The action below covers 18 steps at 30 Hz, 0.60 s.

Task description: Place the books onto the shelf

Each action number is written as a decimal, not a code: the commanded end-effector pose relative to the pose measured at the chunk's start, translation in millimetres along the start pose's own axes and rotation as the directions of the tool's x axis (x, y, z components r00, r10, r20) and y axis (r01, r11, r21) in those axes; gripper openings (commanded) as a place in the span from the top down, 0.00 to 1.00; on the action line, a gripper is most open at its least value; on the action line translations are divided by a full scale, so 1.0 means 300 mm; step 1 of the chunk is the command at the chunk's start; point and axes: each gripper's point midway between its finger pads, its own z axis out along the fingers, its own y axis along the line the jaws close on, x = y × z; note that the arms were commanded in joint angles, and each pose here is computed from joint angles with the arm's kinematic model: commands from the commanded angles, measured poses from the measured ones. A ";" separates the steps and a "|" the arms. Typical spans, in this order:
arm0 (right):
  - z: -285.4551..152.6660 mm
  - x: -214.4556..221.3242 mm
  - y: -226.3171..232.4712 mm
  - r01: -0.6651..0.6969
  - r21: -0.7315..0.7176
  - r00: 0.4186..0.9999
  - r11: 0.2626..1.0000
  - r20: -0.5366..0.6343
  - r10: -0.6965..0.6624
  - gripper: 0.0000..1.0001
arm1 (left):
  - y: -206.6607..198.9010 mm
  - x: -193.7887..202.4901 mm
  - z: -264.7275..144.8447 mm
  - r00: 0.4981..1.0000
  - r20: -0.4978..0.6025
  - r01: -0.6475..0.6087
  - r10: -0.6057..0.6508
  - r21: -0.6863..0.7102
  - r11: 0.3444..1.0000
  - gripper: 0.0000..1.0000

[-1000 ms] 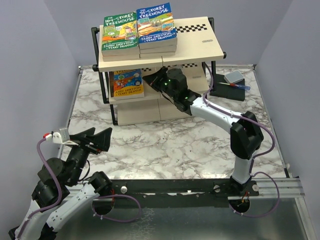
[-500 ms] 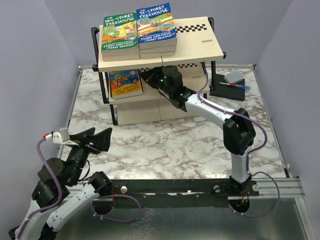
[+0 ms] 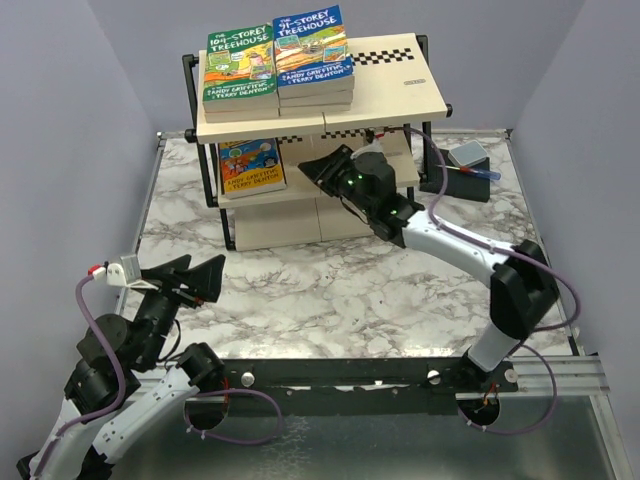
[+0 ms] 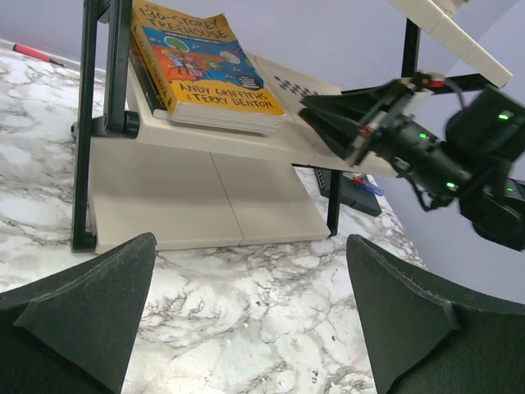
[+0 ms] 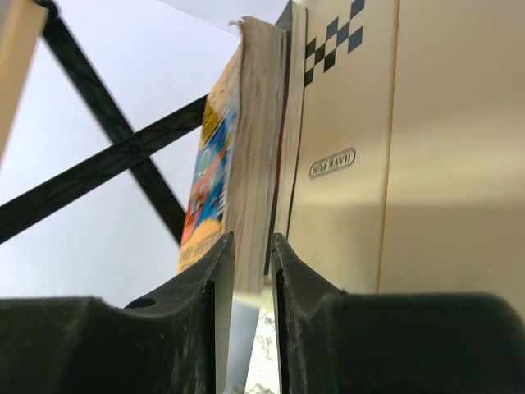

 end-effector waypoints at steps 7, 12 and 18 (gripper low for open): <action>-0.380 -0.192 -0.019 0.173 0.101 0.975 0.980 0.121 -0.185 0.52 | 0.015 0.028 0.033 0.999 -0.028 -0.035 0.034 -0.048 0.998 0.01; -0.551 -0.249 -0.103 0.290 0.235 0.937 0.928 0.130 -0.326 0.40 | 0.018 0.040 0.048 0.998 -0.046 -0.048 0.045 -0.067 0.997 0.01; -0.720 -0.287 -0.178 0.417 0.337 0.879 0.844 0.087 -0.469 0.32 | 0.010 0.059 0.068 0.995 -0.076 -0.065 0.059 -0.075 0.995 0.01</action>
